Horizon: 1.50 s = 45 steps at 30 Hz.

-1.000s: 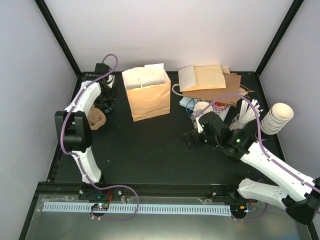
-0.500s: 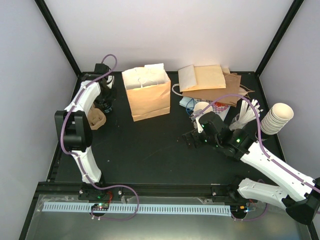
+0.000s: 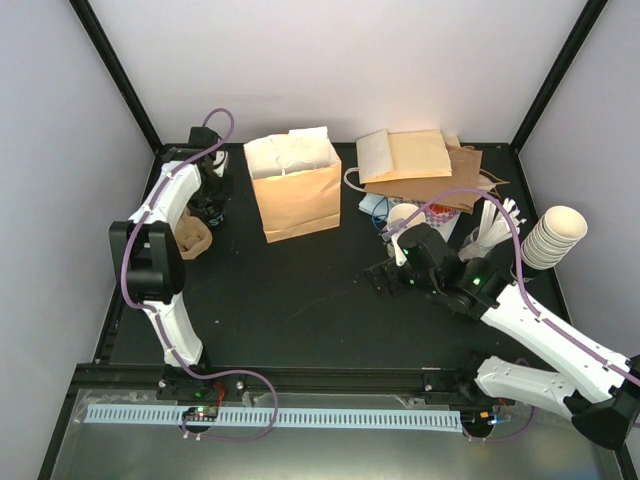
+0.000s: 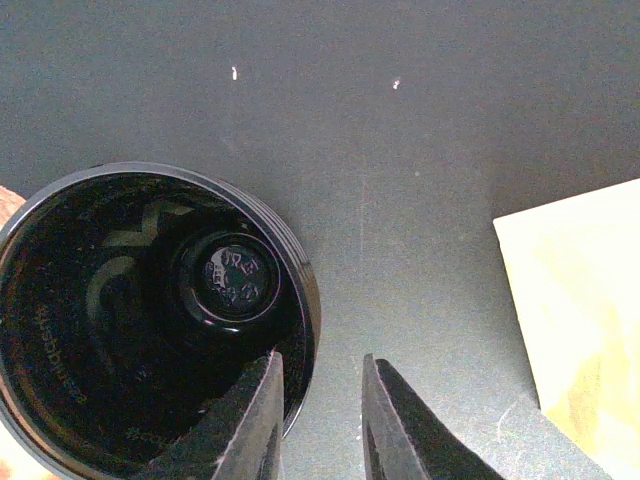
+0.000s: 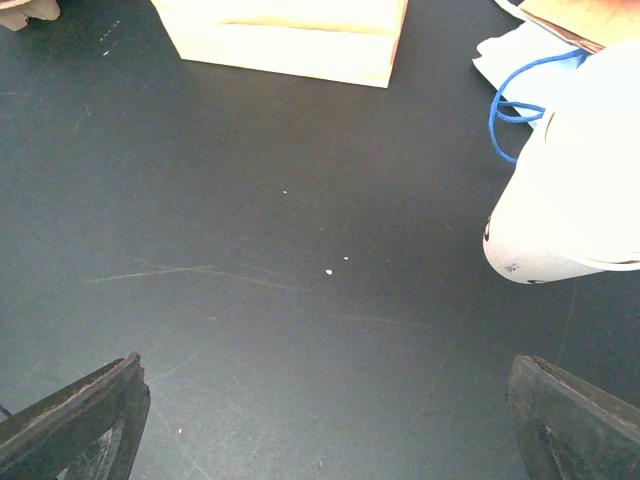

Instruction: Pack the takeout coffee

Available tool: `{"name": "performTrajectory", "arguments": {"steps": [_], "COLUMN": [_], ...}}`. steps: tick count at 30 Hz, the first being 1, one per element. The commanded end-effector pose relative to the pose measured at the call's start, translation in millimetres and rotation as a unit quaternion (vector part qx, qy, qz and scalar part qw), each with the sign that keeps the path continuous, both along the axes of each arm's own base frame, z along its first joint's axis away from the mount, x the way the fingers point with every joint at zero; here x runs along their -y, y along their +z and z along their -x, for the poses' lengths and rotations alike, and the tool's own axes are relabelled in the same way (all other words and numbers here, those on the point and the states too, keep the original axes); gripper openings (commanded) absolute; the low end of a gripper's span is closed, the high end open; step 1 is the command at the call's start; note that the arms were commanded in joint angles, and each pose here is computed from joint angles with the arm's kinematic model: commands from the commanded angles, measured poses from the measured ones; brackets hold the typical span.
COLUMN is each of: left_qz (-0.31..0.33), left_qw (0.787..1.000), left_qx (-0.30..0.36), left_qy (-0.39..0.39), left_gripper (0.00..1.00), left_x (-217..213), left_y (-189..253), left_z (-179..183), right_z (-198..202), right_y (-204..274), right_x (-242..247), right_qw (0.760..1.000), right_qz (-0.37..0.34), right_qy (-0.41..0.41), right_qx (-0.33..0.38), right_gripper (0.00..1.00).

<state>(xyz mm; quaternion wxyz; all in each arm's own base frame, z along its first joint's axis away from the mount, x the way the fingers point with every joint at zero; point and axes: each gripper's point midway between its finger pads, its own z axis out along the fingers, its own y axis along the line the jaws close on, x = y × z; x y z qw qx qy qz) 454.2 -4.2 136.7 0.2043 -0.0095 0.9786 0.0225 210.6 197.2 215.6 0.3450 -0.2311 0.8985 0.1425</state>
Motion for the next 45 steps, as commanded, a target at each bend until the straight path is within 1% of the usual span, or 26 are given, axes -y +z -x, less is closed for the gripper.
{"name": "performTrajectory", "arguments": {"steps": [1,7,9,11,13,18,23,25,27,29,33,36,41,45], "left_qz": [-0.004,-0.012,-0.015,-0.013,-0.003,0.013,0.016,0.017,0.019,0.019,0.021,0.019,0.016,0.015], "left_qw": [1.0,0.999,0.999,0.999,0.999,1.0,1.0,1.0,1.0,1.0,1.0,1.0,1.0,1.0], "left_qx": [0.012,0.04,0.044,0.042,0.033,0.01,0.008,0.009,0.007,0.004,-0.001,-0.001,-0.007,-0.004], "left_qy": [0.006,0.01,0.015,0.022,0.024,0.021,0.019,0.017,0.017,0.017,0.017,0.017,0.019,0.02], "left_gripper": [0.25,0.26,0.28,0.31,0.31,0.22,0.14,0.14,0.18,0.18,0.16,0.11,0.12,0.09], "left_x": [-4.6,-8.5,-11.8,-15.9,-17.3,-14.3,-13.3,-12.4,-12.1,-12.0,-11.8,-12.0,-13.5,-13.9], "left_y": [11.9,26.4,28.3,25.6,19.4,6.2,5.4,6.2,4.9,3.0,0.7,1.3,-2.4,0.3], "left_z": [-5.7,-8.7,-8.8,-9.4,-9.9,-10.8,-9.1,-9.0,-8.6,-8.8,-8.6,-8.0,-6.8,-7.0], "right_z": [1.7,1.9,2.2,2.5,2.2,2.7,2.5,2.4,2.5,2.8,2.6,2.3,2.3,2.1], "right_y": [-0.1,-2.0,-2.2,-2.2,-1.7,-1.0,-0.5,0.2,-0.1,-0.1,-0.7,-0.5,0.3,0.9], "right_x": [1.7,2.9,2.7,2.4,2.3,2.5,2.8,2.9,2.7,2.8,3.5,3.2,3.1,3.0], "right_qw": [1.0,1.0,1.0,1.0,1.0,1.0,1.0,1.0,1.0,1.0,1.0,1.0,1.0,1.0], "right_qz": [-0.004,-0.001,-0.001,-0.001,-0.002,-0.002,-0.002,-0.002,-0.002,-0.002,-0.001,-0.001,-0.001,-0.001], "right_qy": [-0.001,-0.001,0.0,0.0,-0.001,0.0,0.0,0.0,0.0,0.0,-0.001,-0.001,0.0,0.0], "right_qx": [0.0,-0.001,-0.002,-0.002,-0.002,-0.002,-0.001,0.0,-0.001,-0.001,-0.001,0.0,0.001,0.001], "right_gripper": [1.0,1.0,1.0,1.0,1.0,1.0,1.0,1.0,1.0,1.0,1.0,1.0,1.0,1.0]}}
